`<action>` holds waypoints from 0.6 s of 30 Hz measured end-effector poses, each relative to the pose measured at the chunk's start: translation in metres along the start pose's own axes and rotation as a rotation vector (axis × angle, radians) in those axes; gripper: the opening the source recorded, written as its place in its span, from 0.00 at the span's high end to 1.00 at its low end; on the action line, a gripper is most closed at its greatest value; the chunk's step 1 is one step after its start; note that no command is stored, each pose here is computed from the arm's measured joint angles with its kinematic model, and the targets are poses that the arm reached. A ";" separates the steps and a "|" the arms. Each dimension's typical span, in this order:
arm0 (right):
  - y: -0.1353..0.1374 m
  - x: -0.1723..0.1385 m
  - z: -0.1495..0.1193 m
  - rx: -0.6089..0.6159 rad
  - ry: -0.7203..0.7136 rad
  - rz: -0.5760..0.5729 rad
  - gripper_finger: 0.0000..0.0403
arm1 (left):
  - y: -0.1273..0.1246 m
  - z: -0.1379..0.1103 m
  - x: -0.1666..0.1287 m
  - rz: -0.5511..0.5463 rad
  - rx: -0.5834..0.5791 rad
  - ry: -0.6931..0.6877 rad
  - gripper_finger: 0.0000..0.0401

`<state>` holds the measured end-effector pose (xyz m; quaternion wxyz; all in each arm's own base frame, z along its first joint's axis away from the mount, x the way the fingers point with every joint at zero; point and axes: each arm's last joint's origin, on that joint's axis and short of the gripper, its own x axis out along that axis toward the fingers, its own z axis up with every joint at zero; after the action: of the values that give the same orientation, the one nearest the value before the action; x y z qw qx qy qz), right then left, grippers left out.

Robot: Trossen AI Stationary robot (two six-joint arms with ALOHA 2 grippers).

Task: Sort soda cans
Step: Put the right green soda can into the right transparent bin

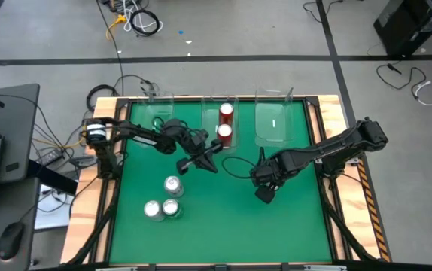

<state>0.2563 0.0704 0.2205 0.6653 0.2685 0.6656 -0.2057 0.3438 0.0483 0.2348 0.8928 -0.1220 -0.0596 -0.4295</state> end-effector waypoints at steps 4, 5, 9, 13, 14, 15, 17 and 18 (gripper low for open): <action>0.000 -0.002 0.003 -0.015 -0.014 -0.008 0.23 | -0.006 0.023 -0.014 -0.041 0.033 0.015 0.98; -0.001 -0.003 0.005 -0.020 -0.019 -0.014 0.23 | -0.008 0.030 -0.018 -0.042 0.046 0.012 0.98; -0.003 -0.023 0.018 -0.033 -0.090 -0.052 0.23 | -0.018 0.059 -0.036 -0.020 0.128 -0.010 0.98; -0.009 -0.059 0.030 -0.044 -0.154 -0.095 0.23 | -0.029 0.083 -0.054 0.014 0.210 -0.027 0.98; -0.010 -0.069 0.034 -0.044 -0.174 -0.094 0.23 | -0.030 0.087 -0.058 0.024 0.223 -0.031 0.98; -0.011 -0.081 0.039 -0.041 -0.206 -0.088 0.23 | -0.032 0.091 -0.062 0.034 0.228 -0.031 0.98; -0.017 -0.105 0.047 -0.035 -0.272 -0.091 0.23 | -0.033 0.097 -0.069 0.053 0.232 -0.034 0.98; -0.021 -0.117 0.051 -0.029 -0.309 -0.098 0.23 | -0.034 0.099 -0.072 0.063 0.237 -0.036 0.98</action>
<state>0.2794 0.0125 0.3336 0.7526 0.1911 0.5707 -0.2672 0.2719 0.1088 0.3208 0.9127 -0.0249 -0.1222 -0.3891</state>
